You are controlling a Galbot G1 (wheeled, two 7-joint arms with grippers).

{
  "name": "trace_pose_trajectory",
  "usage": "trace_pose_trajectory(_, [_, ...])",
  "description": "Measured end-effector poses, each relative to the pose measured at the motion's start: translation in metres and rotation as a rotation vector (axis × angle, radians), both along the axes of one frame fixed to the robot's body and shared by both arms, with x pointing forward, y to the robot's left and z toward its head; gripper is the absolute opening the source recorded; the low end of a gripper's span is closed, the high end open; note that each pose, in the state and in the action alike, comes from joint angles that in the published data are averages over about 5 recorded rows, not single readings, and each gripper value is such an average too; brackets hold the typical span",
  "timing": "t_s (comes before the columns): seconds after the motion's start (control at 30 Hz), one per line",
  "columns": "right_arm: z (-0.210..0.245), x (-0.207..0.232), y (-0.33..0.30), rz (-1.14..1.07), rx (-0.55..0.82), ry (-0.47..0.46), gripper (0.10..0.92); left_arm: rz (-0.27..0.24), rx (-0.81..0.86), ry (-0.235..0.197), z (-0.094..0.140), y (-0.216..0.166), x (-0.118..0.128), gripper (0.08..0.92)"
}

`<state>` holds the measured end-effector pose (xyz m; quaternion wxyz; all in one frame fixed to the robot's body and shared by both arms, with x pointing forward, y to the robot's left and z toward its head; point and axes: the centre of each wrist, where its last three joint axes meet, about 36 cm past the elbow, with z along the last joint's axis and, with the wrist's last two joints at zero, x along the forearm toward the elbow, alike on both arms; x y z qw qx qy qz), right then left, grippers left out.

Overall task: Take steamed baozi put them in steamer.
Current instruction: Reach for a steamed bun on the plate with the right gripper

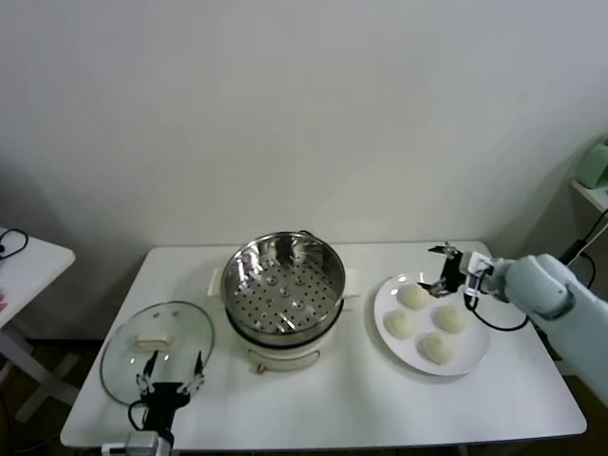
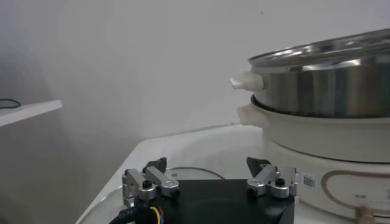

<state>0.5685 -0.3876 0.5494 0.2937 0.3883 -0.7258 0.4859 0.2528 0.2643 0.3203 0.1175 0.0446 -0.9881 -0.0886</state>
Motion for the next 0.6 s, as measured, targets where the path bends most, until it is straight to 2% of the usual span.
trace_pose_trajectory(0.27, [0.009,0.046,0.0,0.105,-0.127,0.154,0.823,-0.01,0.001,0.001,-0.003,-0.003,0.0,0.823])
trace_pose_trajectory(0.6, [0.002,0.087,0.01,0.176,-0.25,0.286,0.823,-0.012,0.01,0.006,-0.006,-0.002,0.0,0.823])
